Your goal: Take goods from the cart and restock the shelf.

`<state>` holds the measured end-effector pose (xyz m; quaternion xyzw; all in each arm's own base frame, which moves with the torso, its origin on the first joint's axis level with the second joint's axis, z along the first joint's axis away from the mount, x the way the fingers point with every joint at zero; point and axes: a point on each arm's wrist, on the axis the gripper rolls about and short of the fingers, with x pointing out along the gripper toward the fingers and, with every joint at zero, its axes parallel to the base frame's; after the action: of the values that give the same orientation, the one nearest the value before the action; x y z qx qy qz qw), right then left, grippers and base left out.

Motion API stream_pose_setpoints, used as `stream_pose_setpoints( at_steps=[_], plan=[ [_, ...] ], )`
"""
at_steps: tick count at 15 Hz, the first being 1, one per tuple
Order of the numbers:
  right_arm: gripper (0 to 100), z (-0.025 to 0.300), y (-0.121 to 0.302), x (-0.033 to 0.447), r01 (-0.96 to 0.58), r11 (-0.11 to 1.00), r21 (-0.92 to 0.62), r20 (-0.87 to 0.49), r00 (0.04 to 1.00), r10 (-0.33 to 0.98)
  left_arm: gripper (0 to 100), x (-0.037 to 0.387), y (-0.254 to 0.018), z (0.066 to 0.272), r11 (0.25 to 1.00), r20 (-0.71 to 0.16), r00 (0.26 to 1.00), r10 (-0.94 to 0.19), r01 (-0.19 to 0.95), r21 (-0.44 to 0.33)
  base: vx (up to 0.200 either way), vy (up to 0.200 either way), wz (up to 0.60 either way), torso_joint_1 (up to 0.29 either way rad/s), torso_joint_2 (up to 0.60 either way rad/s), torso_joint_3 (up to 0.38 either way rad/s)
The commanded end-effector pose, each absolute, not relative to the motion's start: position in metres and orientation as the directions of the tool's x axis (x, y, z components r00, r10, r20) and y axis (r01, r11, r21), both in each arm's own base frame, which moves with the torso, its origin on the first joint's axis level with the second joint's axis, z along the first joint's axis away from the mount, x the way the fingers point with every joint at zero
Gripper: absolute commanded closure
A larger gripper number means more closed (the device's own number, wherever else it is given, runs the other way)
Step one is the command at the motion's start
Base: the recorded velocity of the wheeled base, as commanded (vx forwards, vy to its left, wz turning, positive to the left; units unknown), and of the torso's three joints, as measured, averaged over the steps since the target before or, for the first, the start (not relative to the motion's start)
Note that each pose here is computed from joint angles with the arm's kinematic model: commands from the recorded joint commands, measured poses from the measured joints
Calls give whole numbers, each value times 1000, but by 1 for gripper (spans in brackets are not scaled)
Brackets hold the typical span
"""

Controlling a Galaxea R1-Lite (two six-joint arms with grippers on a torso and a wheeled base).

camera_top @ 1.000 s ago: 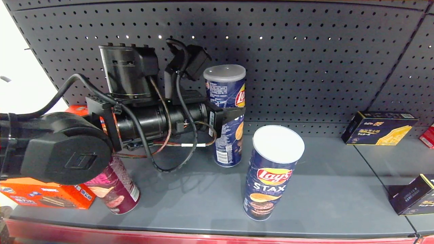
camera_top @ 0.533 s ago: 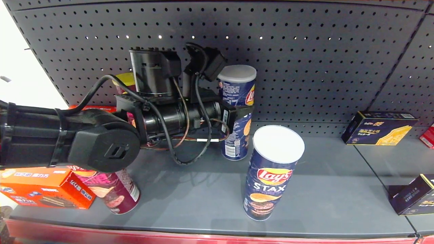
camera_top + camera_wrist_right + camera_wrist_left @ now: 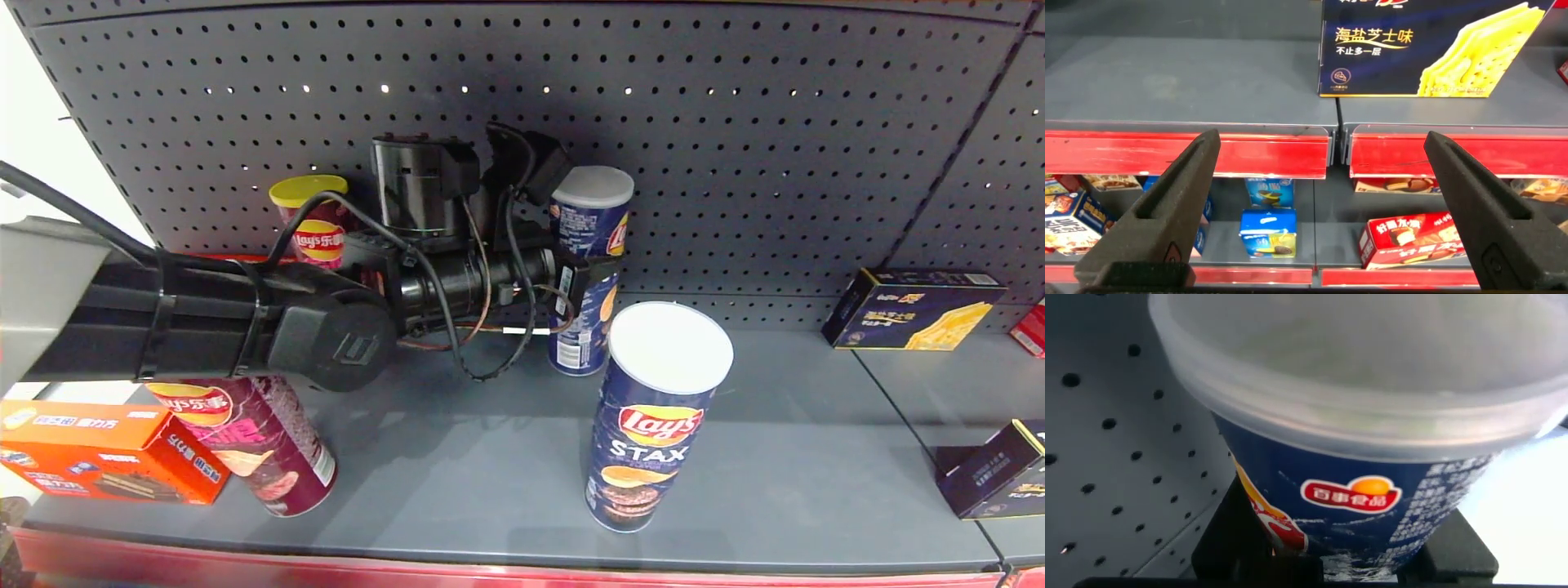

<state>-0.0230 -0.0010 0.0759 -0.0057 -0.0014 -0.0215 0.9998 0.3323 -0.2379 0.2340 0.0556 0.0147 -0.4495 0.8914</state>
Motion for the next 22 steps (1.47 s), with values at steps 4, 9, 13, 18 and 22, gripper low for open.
stream_pose_setpoints(
  at_steps=[4, 9, 13, 18, 22],
  plan=[
    [0, 76, -1, -23, 43, 999, -12, 2, 999, -43, 100, 348, -252, 223, 586, -77, 592, -802, 806, 86, 0, 0, 0, 0, 0, 0],
    [0, 76, -1, -23, 43, 999, -12, 3, 999, -43, 100, 354, -256, 214, 586, -91, 592, -801, 806, 82, 0, 0, 0, 0, 0, 0],
    [0, 76, -1, -23, 43, 999, -12, 2, 999, -43, 100, 359, -259, 207, 589, -70, 595, -801, 803, 90, 0, 0, 0, 0, 0, 0],
    [0, 76, -1, -23, 43, 999, -11, 2, 999, -43, 100, 357, -260, 206, 584, -74, 590, -804, 807, 88, 0, 0, 0, 0, 0, 0],
    [0, 76, -1, -23, 43, 999, -12, 2, 999, -43, 0, 357, -259, 203, 581, -84, 591, -802, 805, 121, 0, 0, 0, 0, 0, 0]
  ],
)
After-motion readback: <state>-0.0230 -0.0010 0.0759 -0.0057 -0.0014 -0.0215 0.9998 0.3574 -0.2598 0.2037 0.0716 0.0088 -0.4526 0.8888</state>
